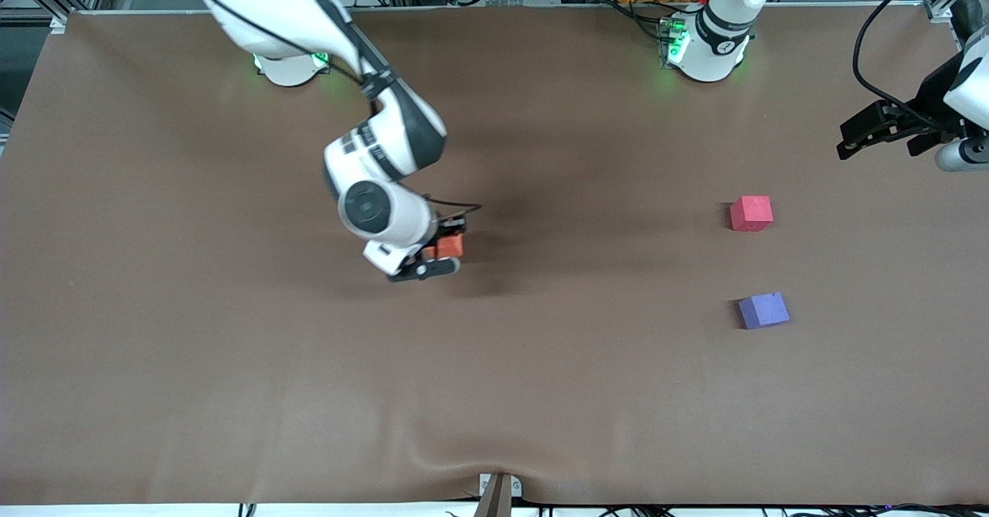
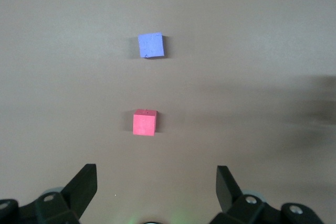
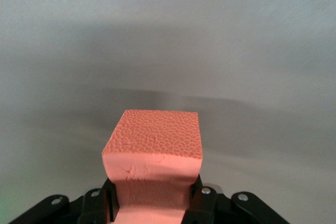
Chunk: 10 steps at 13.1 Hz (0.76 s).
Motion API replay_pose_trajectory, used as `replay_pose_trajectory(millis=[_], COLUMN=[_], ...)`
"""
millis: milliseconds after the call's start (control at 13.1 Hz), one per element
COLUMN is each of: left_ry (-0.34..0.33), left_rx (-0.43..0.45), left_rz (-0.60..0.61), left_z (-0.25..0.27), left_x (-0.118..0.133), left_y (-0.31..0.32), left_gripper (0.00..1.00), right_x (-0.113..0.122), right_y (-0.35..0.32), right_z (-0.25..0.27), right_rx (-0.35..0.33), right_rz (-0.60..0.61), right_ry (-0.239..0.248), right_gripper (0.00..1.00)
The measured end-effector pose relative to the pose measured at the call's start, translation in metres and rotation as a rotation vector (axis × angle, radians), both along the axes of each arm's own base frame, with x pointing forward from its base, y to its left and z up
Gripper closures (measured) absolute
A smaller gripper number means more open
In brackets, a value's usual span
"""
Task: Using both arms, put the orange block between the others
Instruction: 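Carry the orange cube with the right gripper toward the table middle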
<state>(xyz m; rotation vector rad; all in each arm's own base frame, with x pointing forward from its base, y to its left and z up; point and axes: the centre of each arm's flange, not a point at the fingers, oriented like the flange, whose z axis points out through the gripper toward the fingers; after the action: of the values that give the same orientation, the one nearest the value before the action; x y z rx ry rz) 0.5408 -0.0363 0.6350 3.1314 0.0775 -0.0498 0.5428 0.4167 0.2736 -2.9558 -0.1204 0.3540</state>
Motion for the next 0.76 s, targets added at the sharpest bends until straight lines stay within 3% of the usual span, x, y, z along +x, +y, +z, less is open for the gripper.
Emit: replay_pose_trajectory(millis=[764], left_ry=[0.010], left_rx=[0.000], left_rz=[0.003], left_z=[-0.005], left_x=[0.003], left_y=[0.001], left_gripper=[0.00], right_x=[-0.043], right_y=[0.089], right_z=[-0.046], right_rx=[-0.020], right_rz=[-0.123], right_ry=[-0.028], right_gripper=[0.48])
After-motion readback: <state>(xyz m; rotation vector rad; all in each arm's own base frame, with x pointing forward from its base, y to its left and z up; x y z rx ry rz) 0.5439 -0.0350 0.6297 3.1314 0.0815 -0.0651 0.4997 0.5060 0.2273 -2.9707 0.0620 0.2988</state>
